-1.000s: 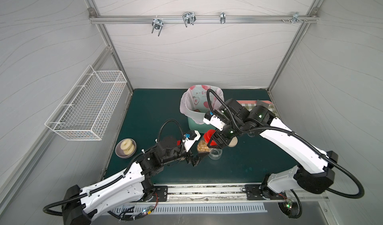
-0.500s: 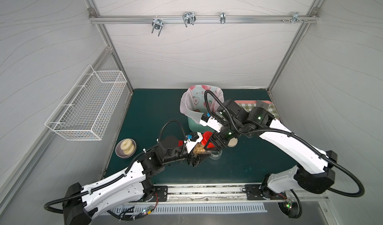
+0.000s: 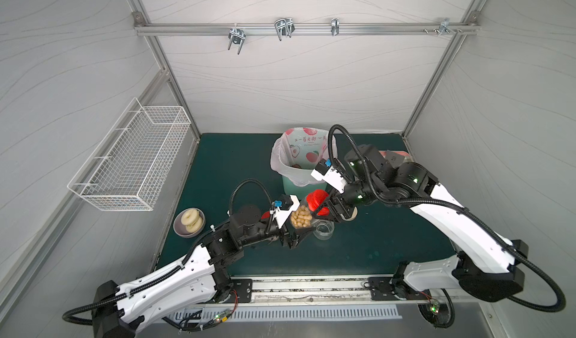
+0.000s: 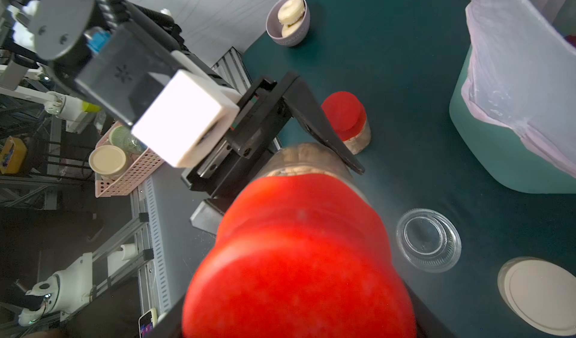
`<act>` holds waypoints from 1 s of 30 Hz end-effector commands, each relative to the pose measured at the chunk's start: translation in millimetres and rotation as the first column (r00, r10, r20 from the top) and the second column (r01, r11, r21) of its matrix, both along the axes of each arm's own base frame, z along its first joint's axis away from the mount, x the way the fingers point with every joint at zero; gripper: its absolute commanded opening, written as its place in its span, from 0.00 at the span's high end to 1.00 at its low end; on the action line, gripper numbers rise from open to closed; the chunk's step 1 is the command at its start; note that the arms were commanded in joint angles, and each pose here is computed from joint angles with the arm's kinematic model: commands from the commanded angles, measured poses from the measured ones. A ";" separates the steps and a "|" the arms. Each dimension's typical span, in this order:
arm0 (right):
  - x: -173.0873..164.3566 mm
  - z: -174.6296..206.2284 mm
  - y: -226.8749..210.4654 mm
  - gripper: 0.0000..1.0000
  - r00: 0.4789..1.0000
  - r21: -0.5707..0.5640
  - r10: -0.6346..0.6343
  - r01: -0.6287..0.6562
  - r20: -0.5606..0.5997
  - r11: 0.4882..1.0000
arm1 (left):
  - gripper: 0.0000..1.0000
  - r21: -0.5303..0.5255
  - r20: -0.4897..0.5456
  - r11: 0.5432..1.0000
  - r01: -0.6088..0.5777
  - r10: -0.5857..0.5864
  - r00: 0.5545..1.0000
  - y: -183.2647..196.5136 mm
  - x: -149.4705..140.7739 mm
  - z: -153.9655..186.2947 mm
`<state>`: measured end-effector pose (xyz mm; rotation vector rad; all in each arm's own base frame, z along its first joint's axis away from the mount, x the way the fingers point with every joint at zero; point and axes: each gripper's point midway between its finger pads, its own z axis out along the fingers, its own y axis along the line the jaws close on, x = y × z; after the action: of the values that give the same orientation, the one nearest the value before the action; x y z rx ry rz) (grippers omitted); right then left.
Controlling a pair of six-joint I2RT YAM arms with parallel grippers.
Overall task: Empty moldy peanuts from jars
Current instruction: Pick up the jar from the center of the board.
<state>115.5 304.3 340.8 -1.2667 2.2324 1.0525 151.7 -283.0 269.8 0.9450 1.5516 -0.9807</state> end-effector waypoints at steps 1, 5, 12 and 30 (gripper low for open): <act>-5.2 0.5 7.1 0.49 0.999 0.023 0.035 -0.034 -0.028 0.999 | 0.19 -0.047 0.043 0.999 -0.005 0.007 0.999 0.0 1.6 17.7; -8.2 -3.9 10.3 0.48 0.998 0.012 0.047 -0.047 -0.036 0.999 | 0.18 -0.047 0.042 0.999 -0.004 0.006 0.999 -0.1 1.7 17.5; -10.2 0.5 12.0 0.47 0.998 0.017 0.056 -0.055 -0.029 0.998 | 0.14 -0.033 0.028 0.999 -0.002 0.003 1.000 -3.8 3.7 13.1; -7.3 -17.3 12.5 0.44 0.999 -0.096 0.040 -0.040 0.005 0.995 | 0.22 -0.053 0.027 0.998 -0.019 0.020 0.999 0.4 3.7 17.4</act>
<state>110.9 319.9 329.5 -1.3216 2.2676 1.0150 151.9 -283.9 253.4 0.9687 1.6056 -0.9697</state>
